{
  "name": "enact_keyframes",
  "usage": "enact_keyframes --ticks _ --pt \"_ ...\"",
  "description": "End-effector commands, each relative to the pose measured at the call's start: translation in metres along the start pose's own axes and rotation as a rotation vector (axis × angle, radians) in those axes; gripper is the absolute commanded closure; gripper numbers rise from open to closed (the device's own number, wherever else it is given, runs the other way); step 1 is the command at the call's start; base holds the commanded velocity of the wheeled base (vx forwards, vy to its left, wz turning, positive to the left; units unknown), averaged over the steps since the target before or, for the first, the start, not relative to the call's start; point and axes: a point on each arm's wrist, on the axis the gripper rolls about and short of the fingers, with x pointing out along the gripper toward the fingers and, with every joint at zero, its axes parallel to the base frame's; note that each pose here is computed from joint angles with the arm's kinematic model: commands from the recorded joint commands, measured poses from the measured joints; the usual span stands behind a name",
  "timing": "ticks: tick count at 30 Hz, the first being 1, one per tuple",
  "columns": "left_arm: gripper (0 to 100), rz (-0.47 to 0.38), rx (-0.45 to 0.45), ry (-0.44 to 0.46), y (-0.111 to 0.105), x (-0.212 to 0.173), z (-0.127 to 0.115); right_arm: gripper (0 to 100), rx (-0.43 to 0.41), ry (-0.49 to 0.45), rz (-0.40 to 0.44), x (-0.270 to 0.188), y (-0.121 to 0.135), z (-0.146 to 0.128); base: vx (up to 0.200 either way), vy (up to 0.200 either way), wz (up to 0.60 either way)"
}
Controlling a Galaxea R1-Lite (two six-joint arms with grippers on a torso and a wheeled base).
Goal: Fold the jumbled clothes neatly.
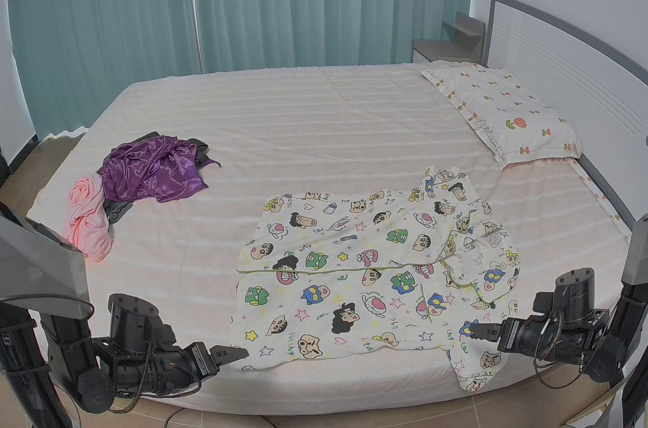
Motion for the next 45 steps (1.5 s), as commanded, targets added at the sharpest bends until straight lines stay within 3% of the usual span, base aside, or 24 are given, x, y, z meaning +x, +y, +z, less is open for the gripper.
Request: enact_keyframes --ticks 1,3,8,12,15,23,28,40,41,45 --pt "0 0.073 0.008 0.006 0.005 0.01 -0.008 0 -0.031 0.062 -0.034 0.0 -0.005 -0.009 0.0 0.0 0.0" --pt "0 0.08 0.009 -0.004 0.003 0.013 -0.009 0 -0.04 0.07 -0.04 0.001 -0.006 -0.01 0.0 0.0 0.0" --pt "0 0.102 -0.024 -0.153 -0.008 0.043 -0.005 0 -0.06 0.095 -0.074 0.008 -0.012 -0.013 0.0 0.0 0.0" --pt "0 0.131 0.004 -0.188 -0.009 0.059 -0.009 0 -0.067 0.094 -0.095 0.01 -0.014 -0.014 0.0 0.0 0.0" --pt "0 0.107 0.004 -0.235 -0.014 0.069 -0.004 0 -0.067 0.095 -0.097 0.01 -0.014 -0.014 0.0 0.0 0.0" --pt "0 0.088 0.017 -0.298 -0.021 0.092 0.006 0 -0.068 0.102 -0.101 0.011 -0.015 -0.015 0.0 0.0 0.0" --pt "0 0.116 0.072 -0.337 -0.02 0.107 0.01 0 -0.071 0.107 -0.105 0.012 -0.015 -0.016 0.0 0.0 0.0" --pt "0 0.12 0.148 -0.36 -0.022 0.123 0.015 0 -0.09 0.129 -0.126 0.016 -0.018 -0.02 0.0 0.0 0.0" --pt "100 0.12 0.148 -0.36 -0.022 0.123 0.015 0 -0.09 0.129 -0.126 0.016 -0.018 -0.02 0.0 0.0 0.0" --pt "100 0.114 0.149 -0.364 -0.023 0.125 0.015 0 -0.106 0.113 -0.172 0.028 -0.022 -0.024 0.0 0.0 0.0"
